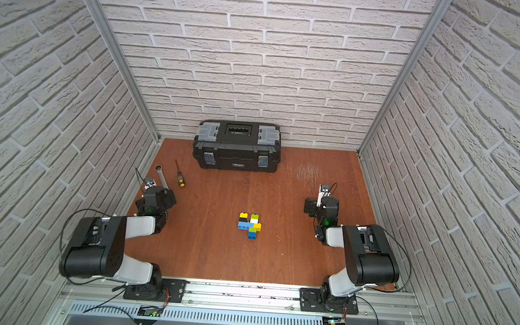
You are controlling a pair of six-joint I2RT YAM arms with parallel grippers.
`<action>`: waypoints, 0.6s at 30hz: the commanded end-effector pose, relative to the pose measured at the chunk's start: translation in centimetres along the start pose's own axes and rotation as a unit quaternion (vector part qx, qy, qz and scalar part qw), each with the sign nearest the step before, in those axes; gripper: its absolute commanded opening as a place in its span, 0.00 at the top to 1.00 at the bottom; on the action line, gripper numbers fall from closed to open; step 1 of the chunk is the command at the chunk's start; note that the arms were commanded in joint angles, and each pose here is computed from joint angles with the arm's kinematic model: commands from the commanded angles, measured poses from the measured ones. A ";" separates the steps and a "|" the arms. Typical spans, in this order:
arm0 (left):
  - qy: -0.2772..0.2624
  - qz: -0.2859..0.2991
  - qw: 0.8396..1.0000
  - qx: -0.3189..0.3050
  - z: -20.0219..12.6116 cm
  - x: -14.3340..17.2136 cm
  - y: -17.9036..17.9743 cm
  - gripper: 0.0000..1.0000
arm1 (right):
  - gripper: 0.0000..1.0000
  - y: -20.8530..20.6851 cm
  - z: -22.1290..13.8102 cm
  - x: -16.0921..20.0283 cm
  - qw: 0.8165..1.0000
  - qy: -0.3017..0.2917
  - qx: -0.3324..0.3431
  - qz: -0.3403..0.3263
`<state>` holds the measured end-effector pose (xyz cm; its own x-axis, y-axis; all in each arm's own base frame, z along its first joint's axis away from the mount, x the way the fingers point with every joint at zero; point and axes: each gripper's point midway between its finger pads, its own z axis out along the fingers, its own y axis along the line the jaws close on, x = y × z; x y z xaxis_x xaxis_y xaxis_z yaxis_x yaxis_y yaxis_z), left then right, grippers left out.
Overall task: Assemble the number 4 with lego
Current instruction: Reset both arms
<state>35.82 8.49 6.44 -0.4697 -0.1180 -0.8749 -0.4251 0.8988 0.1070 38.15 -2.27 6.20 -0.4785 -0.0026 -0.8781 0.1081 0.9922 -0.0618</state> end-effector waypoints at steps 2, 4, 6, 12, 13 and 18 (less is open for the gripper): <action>-0.092 0.017 0.991 0.097 0.0 -3.5 -3.6 0.02 | 0.00 0.4 -0.3 -3.4 0.998 -0.056 -0.013 -0.011; -0.097 0.019 0.991 0.091 0.0 -3.6 -3.6 0.02 | 0.00 0.5 -0.3 -3.4 0.998 -0.058 -0.014 -0.010; -0.090 0.020 0.992 0.090 0.1 -3.4 -3.5 0.02 | 0.00 0.5 -0.3 -3.5 0.998 -0.059 -0.013 -0.009; -0.089 0.024 0.992 0.085 0.1 -3.4 -3.5 0.02 | 0.00 0.5 -0.3 -3.4 0.998 -0.057 -0.013 -0.010; -0.089 0.027 0.992 0.081 0.0 -3.4 -3.6 0.02 | 0.00 0.4 -0.3 -3.4 0.998 -0.056 -0.013 -0.010; -0.092 0.027 0.992 0.079 -0.1 -3.4 -3.5 0.02 | 0.00 0.5 -0.3 -3.4 0.998 -0.056 -0.013 -0.009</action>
<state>38.63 5.70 8.10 -0.3735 -0.0221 -0.9274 -0.2676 0.9598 0.0849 38.55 -1.91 6.91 -0.4544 -0.0251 -0.8905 0.0807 0.9943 -0.0692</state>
